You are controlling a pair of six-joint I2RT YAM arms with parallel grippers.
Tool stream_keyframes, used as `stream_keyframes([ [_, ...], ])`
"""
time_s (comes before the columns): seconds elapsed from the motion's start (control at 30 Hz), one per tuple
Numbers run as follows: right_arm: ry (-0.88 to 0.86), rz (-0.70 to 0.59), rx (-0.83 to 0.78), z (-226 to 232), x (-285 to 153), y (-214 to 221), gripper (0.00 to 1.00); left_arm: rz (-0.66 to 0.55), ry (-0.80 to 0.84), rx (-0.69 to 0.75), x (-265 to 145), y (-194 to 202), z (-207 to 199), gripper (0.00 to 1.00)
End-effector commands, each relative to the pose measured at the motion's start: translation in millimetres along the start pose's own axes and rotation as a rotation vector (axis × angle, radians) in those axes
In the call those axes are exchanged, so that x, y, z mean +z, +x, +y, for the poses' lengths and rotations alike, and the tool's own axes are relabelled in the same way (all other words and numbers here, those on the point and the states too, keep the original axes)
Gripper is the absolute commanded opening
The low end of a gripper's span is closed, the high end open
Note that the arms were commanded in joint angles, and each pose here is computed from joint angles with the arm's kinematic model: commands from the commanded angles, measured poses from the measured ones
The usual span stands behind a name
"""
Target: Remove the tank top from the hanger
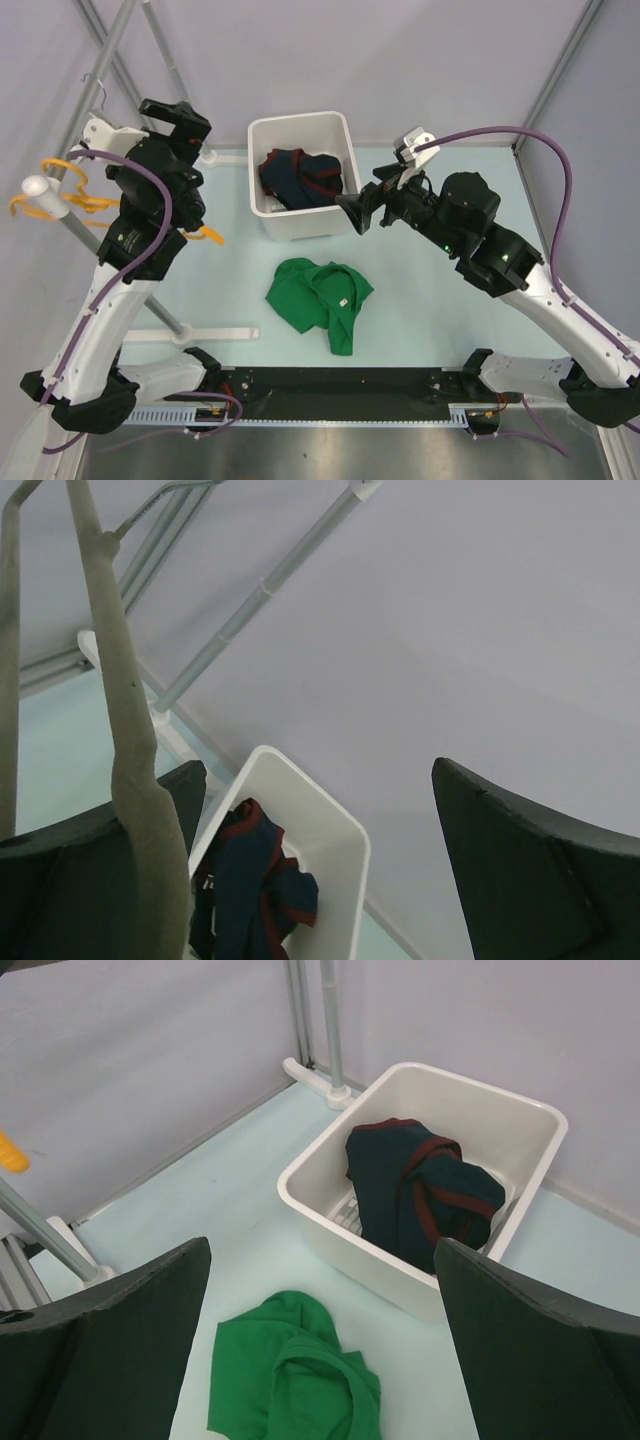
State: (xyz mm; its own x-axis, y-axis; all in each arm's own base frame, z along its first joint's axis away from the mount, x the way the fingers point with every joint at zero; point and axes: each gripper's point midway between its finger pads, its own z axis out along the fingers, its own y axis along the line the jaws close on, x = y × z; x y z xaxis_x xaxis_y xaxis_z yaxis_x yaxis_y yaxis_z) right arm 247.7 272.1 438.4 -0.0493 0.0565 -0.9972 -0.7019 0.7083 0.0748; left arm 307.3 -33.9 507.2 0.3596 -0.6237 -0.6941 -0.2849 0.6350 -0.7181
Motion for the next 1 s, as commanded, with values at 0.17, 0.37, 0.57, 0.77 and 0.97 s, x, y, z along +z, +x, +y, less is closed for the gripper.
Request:
stream_keyframes([
  [0.17,-0.010,-0.077,0.019,1,-6,-22,1.00,-0.017,0.051,0.141,8,-6,0,0.99],
  [0.37,-0.240,-0.029,0.081,45,27,-1,1.00,0.049,0.044,-0.035,5,12,3,1.00],
  [0.57,-0.309,-0.081,0.121,65,44,-14,1.00,0.071,0.054,-0.289,0,15,5,0.99],
  [0.77,-0.351,-0.077,0.135,75,61,-11,1.00,0.077,0.046,-0.320,12,26,-1,1.00],
  [0.97,-0.491,-0.195,0.090,99,76,-21,0.93,0.161,0.043,-0.415,17,47,-15,0.86],
])
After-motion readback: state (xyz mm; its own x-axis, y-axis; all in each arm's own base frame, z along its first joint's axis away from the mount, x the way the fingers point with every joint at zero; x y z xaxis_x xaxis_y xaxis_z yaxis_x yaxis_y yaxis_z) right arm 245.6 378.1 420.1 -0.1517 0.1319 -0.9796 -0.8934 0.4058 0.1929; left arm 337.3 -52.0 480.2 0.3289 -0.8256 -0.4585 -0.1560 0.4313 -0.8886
